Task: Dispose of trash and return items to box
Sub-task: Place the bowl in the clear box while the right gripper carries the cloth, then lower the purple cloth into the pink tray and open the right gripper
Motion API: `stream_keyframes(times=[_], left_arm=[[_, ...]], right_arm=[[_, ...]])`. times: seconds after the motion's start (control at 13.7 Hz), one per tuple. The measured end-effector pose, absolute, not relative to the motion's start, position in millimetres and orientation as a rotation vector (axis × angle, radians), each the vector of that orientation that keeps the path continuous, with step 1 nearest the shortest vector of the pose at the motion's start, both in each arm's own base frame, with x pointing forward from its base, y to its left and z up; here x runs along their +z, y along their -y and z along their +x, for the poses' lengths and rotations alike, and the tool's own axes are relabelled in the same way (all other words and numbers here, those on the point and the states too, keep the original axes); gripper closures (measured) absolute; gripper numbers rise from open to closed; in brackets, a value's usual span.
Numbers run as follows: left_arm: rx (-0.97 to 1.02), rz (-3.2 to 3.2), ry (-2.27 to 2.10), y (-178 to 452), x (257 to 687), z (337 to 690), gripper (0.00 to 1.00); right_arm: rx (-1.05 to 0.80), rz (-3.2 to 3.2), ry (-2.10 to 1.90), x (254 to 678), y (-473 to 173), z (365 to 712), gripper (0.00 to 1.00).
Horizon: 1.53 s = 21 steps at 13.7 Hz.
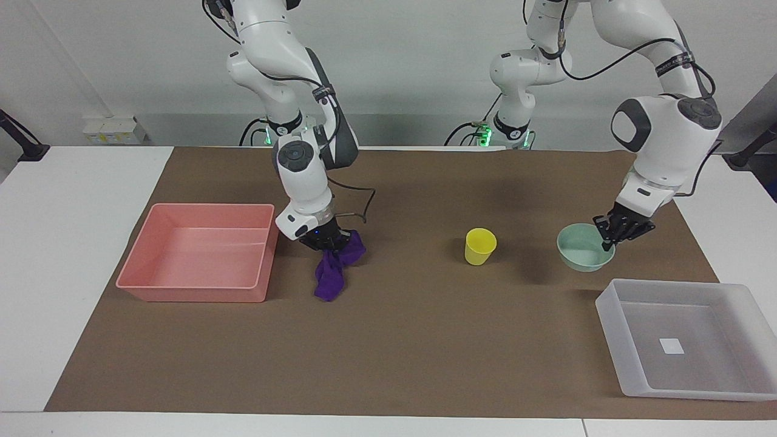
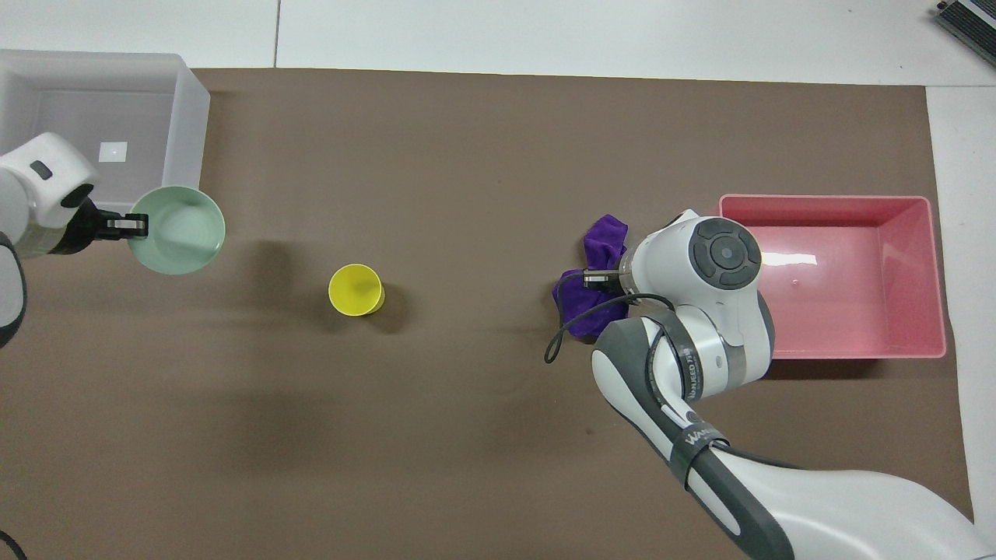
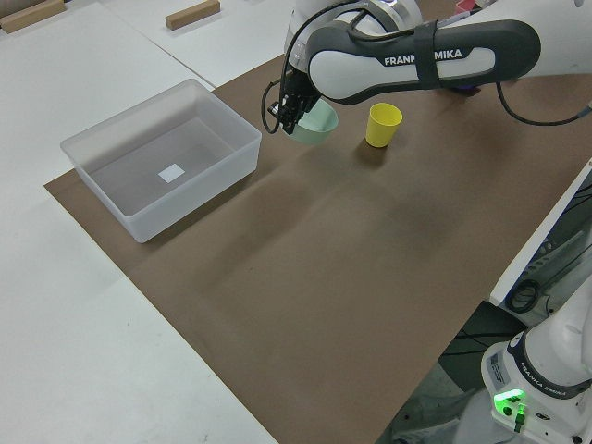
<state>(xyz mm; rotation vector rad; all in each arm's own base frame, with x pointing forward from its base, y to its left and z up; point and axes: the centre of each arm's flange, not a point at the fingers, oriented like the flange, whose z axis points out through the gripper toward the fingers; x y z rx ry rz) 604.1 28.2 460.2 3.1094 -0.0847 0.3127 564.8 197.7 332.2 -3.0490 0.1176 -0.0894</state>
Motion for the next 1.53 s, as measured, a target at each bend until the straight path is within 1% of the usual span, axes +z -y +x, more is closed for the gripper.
stream_keyframes(times=[0.22,0.29,0.44,0.51,0.66,0.8,0.95,1.17,1.31,1.53], left_arm=[[0.417,3.107,0.018,-58,481,639,0.96],[0.436,3.106,-0.004,-69,482,650,0.96],[0.44,3.107,-0.045,-89,470,671,0.96],[0.445,3.105,-0.058,-97,463,683,0.96],[0.458,3.117,-0.064,-108,449,708,0.96],[0.464,3.13,-0.082,-123,431,727,0.96],[0.446,3.141,-0.113,-142,407,739,0.96],[0.4,3.146,-0.126,-149,372,744,0.96],[0.404,3.15,-0.134,-152,359,741,0.96],[0.384,3.154,-0.137,-155,351,737,0.96]], right_arm=[[-0.087,-3.06,-0.165,390,-210,564,0.92],[-0.094,-3.068,-0.176,412,-211,562,0.92],[-0.129,-3.066,-0.193,454,-205,558,0.92],[-0.161,-3.063,-0.21,472,-195,557,0.92],[-0.223,-3.076,-0.292,501,-153,560,0.92],[-0.262,-3.085,-0.382,516,-100,566,0.92],[-0.264,-3.102,-0.389,516,-49,572,0.92],[-0.23,-3.139,-0.325,500,22,572,0.92],[-0.205,-3.15,-0.316,470,53,568,0.92],[-0.17,-3.153,-0.315,412,59,567,0.92]])
